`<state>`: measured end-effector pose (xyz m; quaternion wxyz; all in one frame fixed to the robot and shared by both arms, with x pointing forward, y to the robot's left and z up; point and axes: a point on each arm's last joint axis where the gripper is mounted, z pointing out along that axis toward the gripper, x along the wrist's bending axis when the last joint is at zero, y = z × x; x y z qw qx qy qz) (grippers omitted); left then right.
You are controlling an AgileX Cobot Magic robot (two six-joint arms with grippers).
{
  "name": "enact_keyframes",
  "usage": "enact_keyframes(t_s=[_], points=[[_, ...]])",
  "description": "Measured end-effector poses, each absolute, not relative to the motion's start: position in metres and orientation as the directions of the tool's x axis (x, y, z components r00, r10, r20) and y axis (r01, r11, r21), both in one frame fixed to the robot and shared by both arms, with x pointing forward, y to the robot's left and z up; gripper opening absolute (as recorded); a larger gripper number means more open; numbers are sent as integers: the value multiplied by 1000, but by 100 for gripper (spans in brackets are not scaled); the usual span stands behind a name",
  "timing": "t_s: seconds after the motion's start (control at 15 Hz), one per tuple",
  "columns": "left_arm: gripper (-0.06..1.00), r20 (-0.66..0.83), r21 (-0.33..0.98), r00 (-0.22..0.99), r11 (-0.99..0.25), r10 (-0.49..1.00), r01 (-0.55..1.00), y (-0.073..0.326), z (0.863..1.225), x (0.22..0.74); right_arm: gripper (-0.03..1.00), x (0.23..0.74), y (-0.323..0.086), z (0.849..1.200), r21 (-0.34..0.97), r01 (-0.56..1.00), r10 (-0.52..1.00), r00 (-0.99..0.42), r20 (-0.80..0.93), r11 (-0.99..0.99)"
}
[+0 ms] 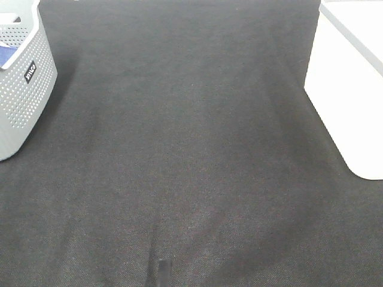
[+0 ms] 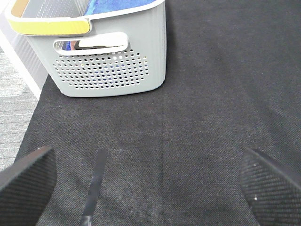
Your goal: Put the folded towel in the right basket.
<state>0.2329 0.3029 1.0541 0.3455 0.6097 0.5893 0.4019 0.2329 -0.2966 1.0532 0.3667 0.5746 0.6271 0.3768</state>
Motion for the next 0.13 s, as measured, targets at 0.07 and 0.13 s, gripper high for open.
enact_keyframes(t_s=[0.07, 0.13], points=[[99, 83, 895, -18, -67, 996, 441, 303, 1054, 233, 98, 233, -297, 1053, 894, 444, 997, -71, -27, 56], [99, 83, 895, -18, -67, 996, 441, 303, 1054, 233, 98, 233, -297, 1053, 894, 444, 997, -71, -27, 56]])
